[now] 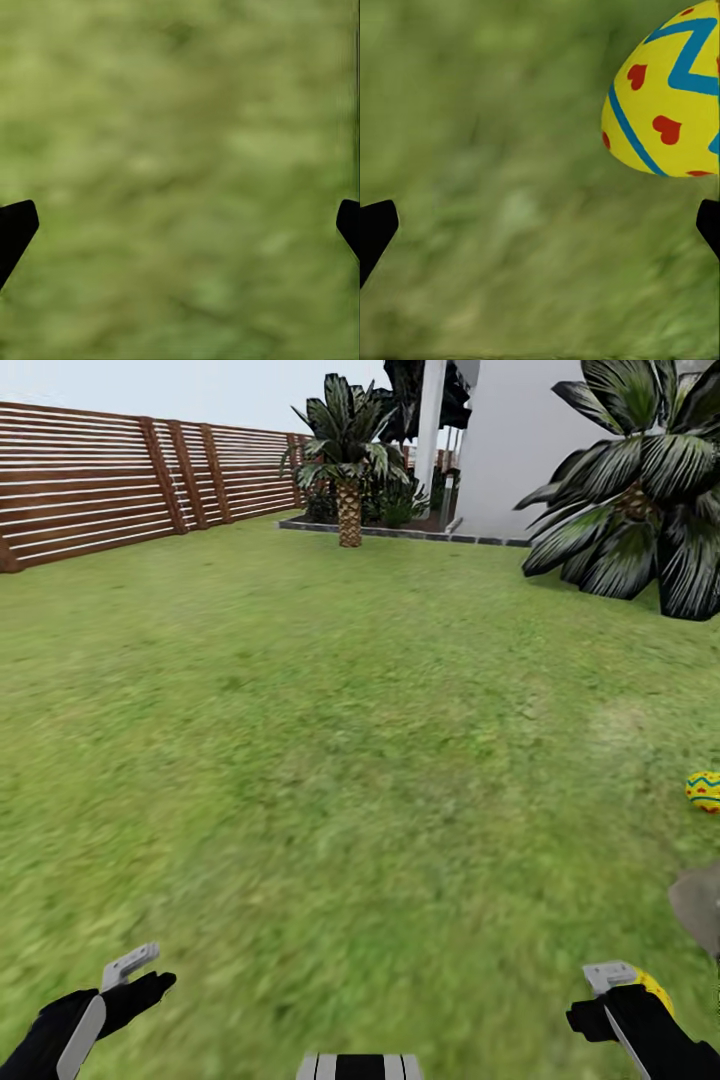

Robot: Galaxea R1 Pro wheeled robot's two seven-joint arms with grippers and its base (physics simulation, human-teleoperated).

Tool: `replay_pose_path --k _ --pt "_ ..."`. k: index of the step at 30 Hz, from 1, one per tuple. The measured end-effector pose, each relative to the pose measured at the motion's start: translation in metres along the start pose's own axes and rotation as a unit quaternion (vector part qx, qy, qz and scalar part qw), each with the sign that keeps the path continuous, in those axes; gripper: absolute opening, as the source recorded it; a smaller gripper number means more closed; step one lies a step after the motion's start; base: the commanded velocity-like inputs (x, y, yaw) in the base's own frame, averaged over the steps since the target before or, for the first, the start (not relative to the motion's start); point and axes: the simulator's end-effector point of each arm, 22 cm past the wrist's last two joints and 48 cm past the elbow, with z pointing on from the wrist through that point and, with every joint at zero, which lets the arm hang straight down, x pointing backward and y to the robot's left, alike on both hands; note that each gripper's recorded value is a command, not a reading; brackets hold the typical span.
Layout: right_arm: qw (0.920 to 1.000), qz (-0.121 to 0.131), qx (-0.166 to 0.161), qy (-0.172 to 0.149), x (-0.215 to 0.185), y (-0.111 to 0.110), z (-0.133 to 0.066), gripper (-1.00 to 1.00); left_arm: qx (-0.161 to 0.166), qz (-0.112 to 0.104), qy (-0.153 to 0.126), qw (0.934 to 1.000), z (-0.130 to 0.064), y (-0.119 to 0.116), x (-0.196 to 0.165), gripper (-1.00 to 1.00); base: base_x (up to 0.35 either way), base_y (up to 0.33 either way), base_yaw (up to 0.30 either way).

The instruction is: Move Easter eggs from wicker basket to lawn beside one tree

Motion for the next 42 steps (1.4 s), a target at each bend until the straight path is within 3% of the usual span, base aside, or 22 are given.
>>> replay_pose_path --k 10,42 --pt "0.9998 0.007 0.002 -0.02 -0.014 -0.005 -0.014 1.0 0.009 -0.002 -0.016 0.9998 -0.013 -0.007 -0.014 1.0 0.087 0.329 -0.296" --pt "0.9963 0.025 0.007 -0.082 -0.052 -0.022 -0.061 1.0 0.041 -0.009 -0.074 0.9964 -0.057 -0.027 -0.059 1.0 0.269 0.252 -0.296"
